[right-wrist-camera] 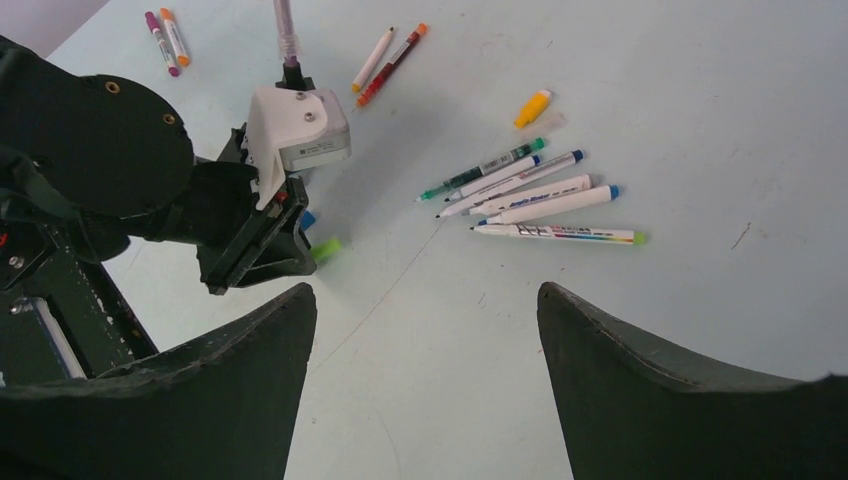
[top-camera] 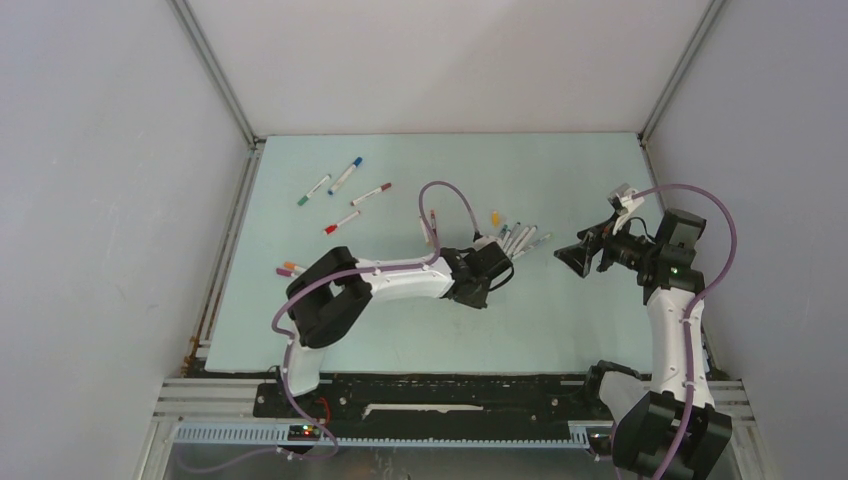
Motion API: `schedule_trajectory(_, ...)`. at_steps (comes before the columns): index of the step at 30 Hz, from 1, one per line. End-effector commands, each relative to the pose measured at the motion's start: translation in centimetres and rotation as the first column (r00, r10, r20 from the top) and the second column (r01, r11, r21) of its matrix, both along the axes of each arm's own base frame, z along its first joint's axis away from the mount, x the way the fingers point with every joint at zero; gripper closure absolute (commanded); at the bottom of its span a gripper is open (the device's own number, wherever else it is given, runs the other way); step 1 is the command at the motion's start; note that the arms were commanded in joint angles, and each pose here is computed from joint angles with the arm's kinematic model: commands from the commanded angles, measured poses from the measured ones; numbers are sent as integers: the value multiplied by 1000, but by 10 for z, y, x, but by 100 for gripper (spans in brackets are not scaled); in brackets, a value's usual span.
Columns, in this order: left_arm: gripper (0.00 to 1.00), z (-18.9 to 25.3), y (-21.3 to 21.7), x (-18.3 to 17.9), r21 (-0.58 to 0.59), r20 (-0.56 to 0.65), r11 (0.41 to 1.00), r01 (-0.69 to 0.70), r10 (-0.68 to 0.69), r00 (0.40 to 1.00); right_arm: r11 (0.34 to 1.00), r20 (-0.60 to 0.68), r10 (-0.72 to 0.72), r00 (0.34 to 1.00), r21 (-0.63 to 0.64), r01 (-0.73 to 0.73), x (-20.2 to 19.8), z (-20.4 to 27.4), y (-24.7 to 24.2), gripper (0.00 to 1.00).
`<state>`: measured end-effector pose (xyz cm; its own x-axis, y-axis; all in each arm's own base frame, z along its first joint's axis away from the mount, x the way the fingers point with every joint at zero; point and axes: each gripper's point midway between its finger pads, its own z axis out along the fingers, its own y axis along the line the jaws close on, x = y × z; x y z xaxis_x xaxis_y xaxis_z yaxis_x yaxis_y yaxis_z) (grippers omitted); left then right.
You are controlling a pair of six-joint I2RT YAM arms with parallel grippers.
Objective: Open the pen caps
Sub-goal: Place the pen cap at the center of the board.
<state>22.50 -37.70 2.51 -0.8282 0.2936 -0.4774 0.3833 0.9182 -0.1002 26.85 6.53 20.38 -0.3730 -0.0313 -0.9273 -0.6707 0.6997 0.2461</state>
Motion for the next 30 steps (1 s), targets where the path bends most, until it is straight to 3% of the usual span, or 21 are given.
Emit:
schedule_trajectory(1,72,15,-5,12,15,48,1000,-3,3,999,1000,26,28,999,2,-28,-1,6,3,18)
schedule_trajectory(12,65,51,-6,12,-61,97,998,21,-15,995,999,29,36,999,-3,-36,-2,5,3,18)
schedule_trajectory(20,63,95,10,16,-139,221,990,31,0,975,999,36,42,998,-8,-42,-3,5,4,17)
schedule_trajectory(25,62,117,32,27,-124,329,992,9,33,944,999,39,44,998,-9,-44,-3,6,3,17)
schedule_trajectory(30,54,142,63,37,-102,447,994,-38,80,891,999,41,47,998,-11,-46,-3,6,4,17)
